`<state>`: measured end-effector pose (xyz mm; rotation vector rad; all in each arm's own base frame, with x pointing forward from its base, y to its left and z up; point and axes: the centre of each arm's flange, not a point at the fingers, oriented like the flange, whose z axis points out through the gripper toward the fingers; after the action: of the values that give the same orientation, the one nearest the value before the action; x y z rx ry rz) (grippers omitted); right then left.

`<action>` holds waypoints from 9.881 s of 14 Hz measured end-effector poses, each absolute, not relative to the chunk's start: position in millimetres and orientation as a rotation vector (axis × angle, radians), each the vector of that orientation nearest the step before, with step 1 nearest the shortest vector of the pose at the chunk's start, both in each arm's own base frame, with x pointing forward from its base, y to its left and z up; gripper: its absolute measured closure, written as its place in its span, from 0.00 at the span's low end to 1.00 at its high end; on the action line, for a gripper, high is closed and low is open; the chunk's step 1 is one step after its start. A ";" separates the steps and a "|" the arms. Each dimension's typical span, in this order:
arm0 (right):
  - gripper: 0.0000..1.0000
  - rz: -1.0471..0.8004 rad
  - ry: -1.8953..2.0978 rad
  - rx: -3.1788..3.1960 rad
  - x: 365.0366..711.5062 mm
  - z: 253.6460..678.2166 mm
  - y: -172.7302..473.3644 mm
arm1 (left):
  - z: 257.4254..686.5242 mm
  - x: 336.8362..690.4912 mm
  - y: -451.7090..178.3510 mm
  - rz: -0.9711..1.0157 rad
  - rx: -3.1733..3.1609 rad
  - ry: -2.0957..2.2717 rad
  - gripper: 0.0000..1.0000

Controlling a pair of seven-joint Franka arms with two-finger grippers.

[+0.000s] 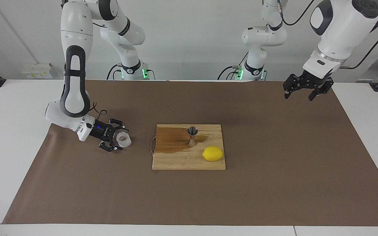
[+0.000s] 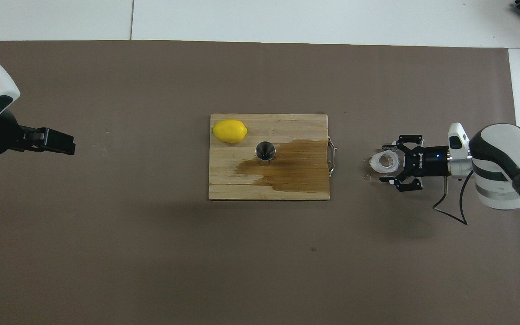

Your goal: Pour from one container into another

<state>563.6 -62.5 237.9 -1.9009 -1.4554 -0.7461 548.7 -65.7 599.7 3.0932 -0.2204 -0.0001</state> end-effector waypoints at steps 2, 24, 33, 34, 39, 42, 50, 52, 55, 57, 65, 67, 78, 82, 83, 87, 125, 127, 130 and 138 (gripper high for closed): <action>0.07 -0.766 -1.511 -1.924 566.8 236.5 -61.8 | 599.1 547.9 -65.0 -0.012 3.092 -0.241 0.00; 0.48 -0.817 -1.579 -2.058 588.1 358.1 135.4 | 599.0 548.1 -58.8 -0.017 3.106 -0.271 0.00; 0.48 -0.734 -1.754 -2.150 574.4 380.5 219.5 | 599.0 548.1 -58.8 -0.017 3.106 -0.271 0.00; 0.48 -0.726 -1.781 -2.149 574.8 380.6 218.8 | 599.0 548.1 -58.8 -0.017 3.106 -0.271 0.00; 0.48 -0.643 -1.880 -2.195 568.1 386.9 244.5 | 599.0 548.1 -58.8 -0.017 3.106 -0.271 0.00; 0.48 -0.616 -1.920 -2.225 563.1 392.4 262.7 | 599.0 548.1 -58.8 -0.017 3.106 -0.271 0.00; 0.48 -0.572 -2.020 -2.308 559.8 396.0 274.5 | 599.0 548.1 -58.8 -0.017 3.106 -0.271 0.00; 0.48 -0.555 -2.069 -2.322 553.6 396.4 287.3 | 599.0 548.1 -58.8 -0.017 3.106 -0.271 0.00; 0.48 -0.537 -2.117 -2.372 549.7 396.6 294.8 | 599.0 548.1 -58.8 -0.017 3.106 -0.271 0.00; 0.48 -0.535 -2.124 -2.381 549.6 396.6 294.9 | 599.0 548.1 -58.8 -0.017 3.106 -0.271 0.00; 0.48 -0.514 -2.170 -2.434 546.1 398.6 302.7 | 599.0 548.1 -58.8 -0.017 3.106 -0.271 0.00; 0.48 -0.483 -2.181 -2.439 547.7 404.5 303.5 | 599.0 548.1 -58.8 -0.017 3.106 -0.271 0.00; 0.48 -0.397 -2.237 -2.517 540.2 415.0 315.0 | 599.0 548.1 -58.8 -0.017 3.106 -0.271 0.00; 0.48 -0.385 -2.232 -2.543 532.8 420.0 325.4 | 599.0 548.1 -58.8 -0.017 3.106 -0.271 0.00; 0.48 -0.386 -2.227 -2.547 533.1 420.3 325.1 | 599.0 548.1 -58.8 -0.017 3.106 -0.271 0.00; 0.48 -0.389 -2.212 -2.559 533.2 420.5 325.0 | 599.0 548.1 -58.8 -0.017 3.106 -0.271 0.00; 0.48 -0.774 -1.658 -2.201 590.4 383.1 71.5 | 599.0 548.1 -58.8 -0.017 3.106 -0.271 0.00; 0.48 -0.775 -1.678 -2.144 578.9 359.3 39.0 | 599.0 548.1 -58.8 -0.017 3.106 -0.271 0.00; 0.48 -0.807 -1.707 -2.079 554.4 322.7 -17.1 | 599.0 548.1 -58.8 -0.017 3.106 -0.271 0.00; 0.48 -0.909 -1.673 -1.968 523.7 241.2 -49.0 | 599.0 548.1 -58.8 -0.017 3.106 -0.271 0.00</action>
<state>523.7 -49.0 241.2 -1.9675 -1.6726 -0.9088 548.1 -58.8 599.0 3.1061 -0.2715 -0.0168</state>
